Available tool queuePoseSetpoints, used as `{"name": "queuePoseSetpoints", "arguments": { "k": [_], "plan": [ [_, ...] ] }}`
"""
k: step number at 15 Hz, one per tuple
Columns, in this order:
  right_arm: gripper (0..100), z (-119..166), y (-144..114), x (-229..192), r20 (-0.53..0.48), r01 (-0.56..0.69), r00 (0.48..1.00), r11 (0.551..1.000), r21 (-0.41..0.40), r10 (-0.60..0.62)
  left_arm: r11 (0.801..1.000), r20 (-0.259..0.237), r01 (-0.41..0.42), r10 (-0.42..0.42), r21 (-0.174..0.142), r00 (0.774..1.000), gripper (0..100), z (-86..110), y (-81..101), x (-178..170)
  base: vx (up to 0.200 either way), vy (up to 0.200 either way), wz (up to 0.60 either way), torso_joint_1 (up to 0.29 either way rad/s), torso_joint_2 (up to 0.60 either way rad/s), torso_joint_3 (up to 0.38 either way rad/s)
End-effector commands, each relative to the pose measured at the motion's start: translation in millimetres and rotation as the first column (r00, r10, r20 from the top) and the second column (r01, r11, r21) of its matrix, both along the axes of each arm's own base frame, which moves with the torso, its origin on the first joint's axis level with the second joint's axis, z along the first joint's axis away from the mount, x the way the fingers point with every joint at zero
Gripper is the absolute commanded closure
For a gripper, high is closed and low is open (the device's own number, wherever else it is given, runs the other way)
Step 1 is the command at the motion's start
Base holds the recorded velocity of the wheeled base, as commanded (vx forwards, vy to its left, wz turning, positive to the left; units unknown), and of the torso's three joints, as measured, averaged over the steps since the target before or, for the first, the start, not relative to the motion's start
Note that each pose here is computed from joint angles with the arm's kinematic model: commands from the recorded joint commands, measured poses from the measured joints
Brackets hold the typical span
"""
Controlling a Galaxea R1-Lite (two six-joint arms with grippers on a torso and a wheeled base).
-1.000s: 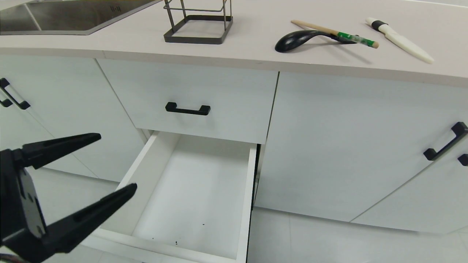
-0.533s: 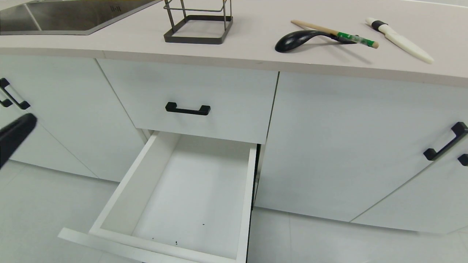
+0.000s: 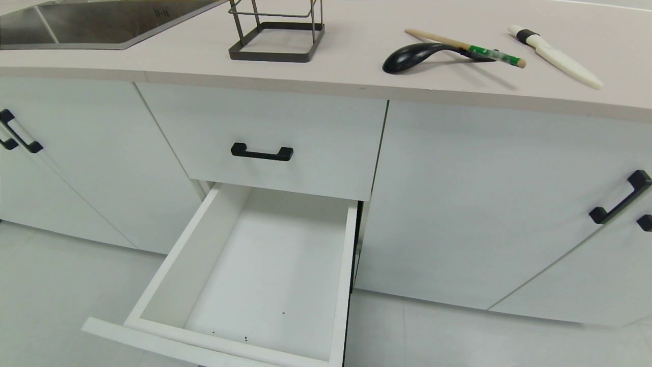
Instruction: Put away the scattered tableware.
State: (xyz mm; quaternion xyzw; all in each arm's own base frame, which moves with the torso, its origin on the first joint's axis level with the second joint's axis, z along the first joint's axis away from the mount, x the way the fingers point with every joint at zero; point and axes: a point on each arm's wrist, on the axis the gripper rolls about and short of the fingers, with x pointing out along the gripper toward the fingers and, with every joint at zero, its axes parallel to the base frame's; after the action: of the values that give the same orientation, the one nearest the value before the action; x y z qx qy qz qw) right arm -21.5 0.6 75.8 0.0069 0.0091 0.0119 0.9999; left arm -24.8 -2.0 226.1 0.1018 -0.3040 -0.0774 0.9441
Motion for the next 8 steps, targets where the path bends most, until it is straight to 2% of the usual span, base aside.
{"name": "queuePoseSetpoints", "arguments": {
  "k": [1,5,6,7,8],
  "plan": [
    [100,0,0,0,0.000,-0.001,1.000,1.000,0.000,0.001,1.000,-0.002,0.000,0.000,-0.017,1.000,0,-14.8,0.1,-7,0.000,0.000,0.00,0.000,0.00,0.000],
    [100,0,0,0,0.000,-0.001,1.000,1.000,0.000,0.001,0.999,-0.092,-0.010,0.007,-0.039,0.996,0,-37.4,-0.3,-8,0.000,0.000,0.00,0.000,0.00,0.000],
    [100,0,0,0,0.000,-0.001,1.000,1.000,0.000,0.001,0.999,-0.135,-0.014,0.008,-0.040,0.991,0,-45.3,-0.4,-8,0.000,0.000,0.00,0.000,0.00,0.000],
    [100,0,0,0,0.000,-0.001,1.000,1.000,0.000,0.001,0.999,-0.138,-0.014,0.008,-0.040,0.990,0,-45.8,-0.4,-7,0.000,0.000,0.00,0.000,0.00,0.000],
    [100,0,0,0,0.000,-0.001,1.000,1.000,0.000,0.001,0.999,-0.179,-0.018,0.011,-0.038,0.984,0,-54.9,-0.5,-5,0.000,0.000,0.00,0.000,0.00,0.000]
  ]
}}
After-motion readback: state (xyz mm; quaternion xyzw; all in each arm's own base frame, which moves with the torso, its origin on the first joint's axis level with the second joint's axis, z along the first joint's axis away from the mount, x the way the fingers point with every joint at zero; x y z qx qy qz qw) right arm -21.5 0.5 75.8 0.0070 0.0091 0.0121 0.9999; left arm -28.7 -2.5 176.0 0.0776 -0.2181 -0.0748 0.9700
